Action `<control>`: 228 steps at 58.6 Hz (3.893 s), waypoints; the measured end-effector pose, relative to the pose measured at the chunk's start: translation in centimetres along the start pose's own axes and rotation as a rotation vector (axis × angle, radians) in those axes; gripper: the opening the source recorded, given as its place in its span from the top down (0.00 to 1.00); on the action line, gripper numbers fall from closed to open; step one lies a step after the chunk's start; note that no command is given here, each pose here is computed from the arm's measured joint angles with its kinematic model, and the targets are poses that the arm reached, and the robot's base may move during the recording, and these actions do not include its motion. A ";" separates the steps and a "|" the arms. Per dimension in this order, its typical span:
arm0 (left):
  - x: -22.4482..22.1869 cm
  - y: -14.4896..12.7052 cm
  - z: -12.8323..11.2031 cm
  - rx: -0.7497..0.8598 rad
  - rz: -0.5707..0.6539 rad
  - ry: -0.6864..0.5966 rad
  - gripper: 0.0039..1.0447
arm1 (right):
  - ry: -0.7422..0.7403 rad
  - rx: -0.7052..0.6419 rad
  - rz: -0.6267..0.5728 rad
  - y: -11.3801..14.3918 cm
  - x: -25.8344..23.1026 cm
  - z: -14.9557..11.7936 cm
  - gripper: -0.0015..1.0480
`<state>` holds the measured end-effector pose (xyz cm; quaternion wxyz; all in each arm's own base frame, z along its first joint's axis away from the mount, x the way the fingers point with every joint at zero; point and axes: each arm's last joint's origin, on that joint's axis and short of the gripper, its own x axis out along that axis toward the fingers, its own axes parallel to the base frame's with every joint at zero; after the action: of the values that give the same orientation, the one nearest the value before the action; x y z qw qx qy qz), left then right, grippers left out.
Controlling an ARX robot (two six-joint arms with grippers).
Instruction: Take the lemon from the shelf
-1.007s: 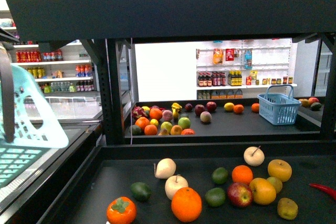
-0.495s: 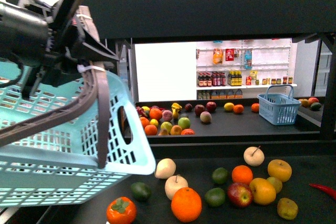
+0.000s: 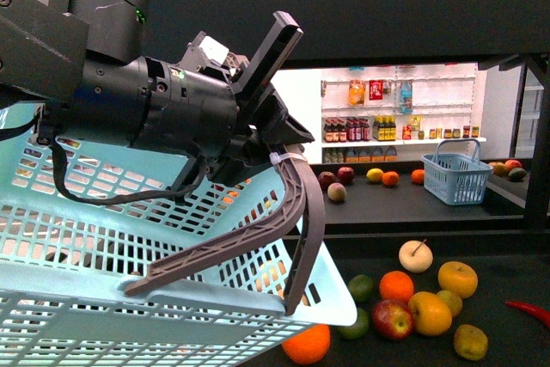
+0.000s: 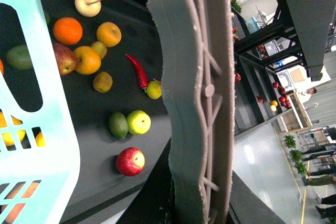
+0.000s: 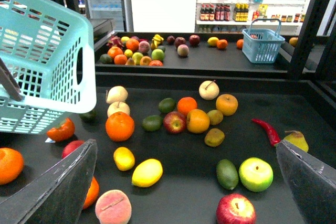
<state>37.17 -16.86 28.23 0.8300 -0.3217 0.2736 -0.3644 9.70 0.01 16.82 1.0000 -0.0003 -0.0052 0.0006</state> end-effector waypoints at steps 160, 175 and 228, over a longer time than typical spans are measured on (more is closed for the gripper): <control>2.7 -1.5 -2.1 -0.042 -0.059 0.026 0.90 | 0.958 0.533 -0.289 4.0 37.0 -17.9 0.02; 2.7 -1.5 -2.1 -0.042 -0.058 0.026 0.90 | 0.969 0.546 -0.295 5.3 38.1 -19.6 0.02; 2.7 -1.5 -2.1 -0.042 -0.058 0.026 0.90 | 0.987 0.514 -0.301 7.2 40.3 -22.6 0.36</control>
<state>36.67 -20.49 27.37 0.8084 -0.3423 0.2824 -0.3868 50.21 7.27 -5.39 0.8411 0.2432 0.4621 -0.1409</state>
